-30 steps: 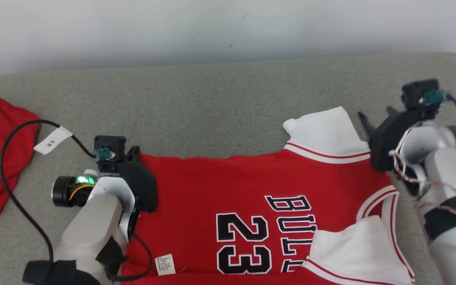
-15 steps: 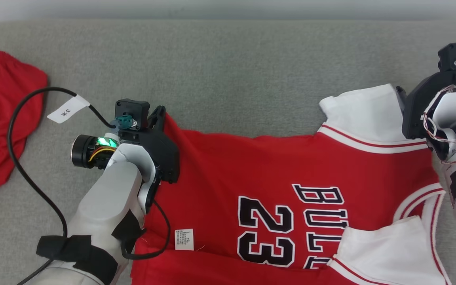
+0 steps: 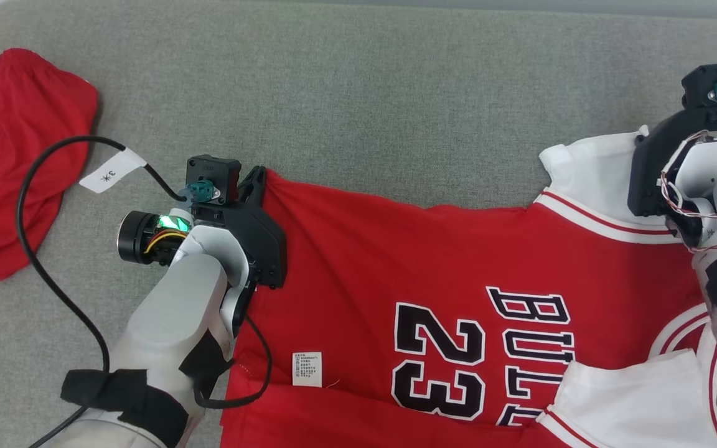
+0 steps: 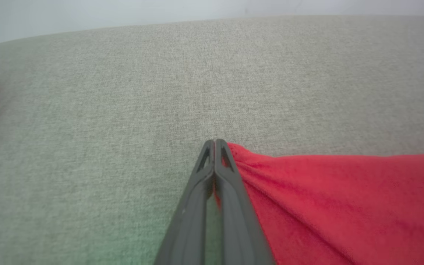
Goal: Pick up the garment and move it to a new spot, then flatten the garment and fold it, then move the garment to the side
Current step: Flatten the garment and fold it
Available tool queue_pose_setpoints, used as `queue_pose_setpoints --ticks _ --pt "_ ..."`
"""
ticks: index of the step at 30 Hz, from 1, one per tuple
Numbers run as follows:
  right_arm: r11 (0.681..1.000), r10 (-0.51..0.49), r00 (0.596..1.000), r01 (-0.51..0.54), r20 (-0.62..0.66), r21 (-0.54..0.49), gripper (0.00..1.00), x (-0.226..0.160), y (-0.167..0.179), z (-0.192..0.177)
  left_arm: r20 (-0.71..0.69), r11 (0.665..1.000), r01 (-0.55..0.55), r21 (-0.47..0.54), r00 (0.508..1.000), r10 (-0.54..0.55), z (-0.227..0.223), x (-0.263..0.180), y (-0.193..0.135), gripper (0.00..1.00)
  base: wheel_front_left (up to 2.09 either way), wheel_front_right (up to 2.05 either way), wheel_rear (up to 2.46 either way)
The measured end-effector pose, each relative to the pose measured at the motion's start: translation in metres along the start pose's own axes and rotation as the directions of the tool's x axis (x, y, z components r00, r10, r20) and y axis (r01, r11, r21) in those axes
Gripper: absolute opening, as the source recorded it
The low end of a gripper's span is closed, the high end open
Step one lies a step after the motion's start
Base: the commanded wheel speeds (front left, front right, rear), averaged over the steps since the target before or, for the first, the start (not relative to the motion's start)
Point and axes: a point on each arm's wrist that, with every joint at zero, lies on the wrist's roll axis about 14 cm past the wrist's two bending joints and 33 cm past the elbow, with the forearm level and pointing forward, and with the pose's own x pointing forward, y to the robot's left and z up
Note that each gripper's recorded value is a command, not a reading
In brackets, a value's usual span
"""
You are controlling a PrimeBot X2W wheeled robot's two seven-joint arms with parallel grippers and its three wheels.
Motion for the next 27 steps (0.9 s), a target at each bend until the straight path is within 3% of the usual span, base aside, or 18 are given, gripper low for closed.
queue_pose_setpoints --ticks 7,14,21,24,27 --pt "0.998 -0.060 0.973 0.062 0.223 -0.005 0.00 -0.023 -0.024 0.042 0.056 1.000 0.004 -0.002 0.998 -0.003 0.018 -0.006 -0.003 0.00 0.00 0.00 0.00" --pt "0.994 -0.064 0.905 0.097 0.421 -0.059 0.00 -0.053 -0.026 0.080 0.120 1.000 0.001 -0.002 0.993 -0.001 0.037 -0.016 -0.004 0.00 0.00 0.00 0.00" --pt "0.996 -0.008 0.914 0.043 0.406 -0.076 0.00 -0.065 -0.006 0.058 0.135 1.000 0.025 -0.002 0.991 -0.025 0.035 -0.031 -0.009 0.00 0.00 0.00 0.00" --pt "0.988 0.056 0.927 0.003 0.371 -0.157 0.00 -0.073 0.013 0.038 0.158 0.999 0.044 0.008 0.986 -0.045 0.034 -0.042 -0.015 0.00 0.00 0.00 0.00" --pt "0.984 0.083 0.936 -0.024 0.341 -0.175 0.00 -0.087 0.012 0.016 0.160 0.998 0.062 0.016 0.985 -0.064 0.022 -0.056 -0.021 0.00 0.00 0.00 0.00"
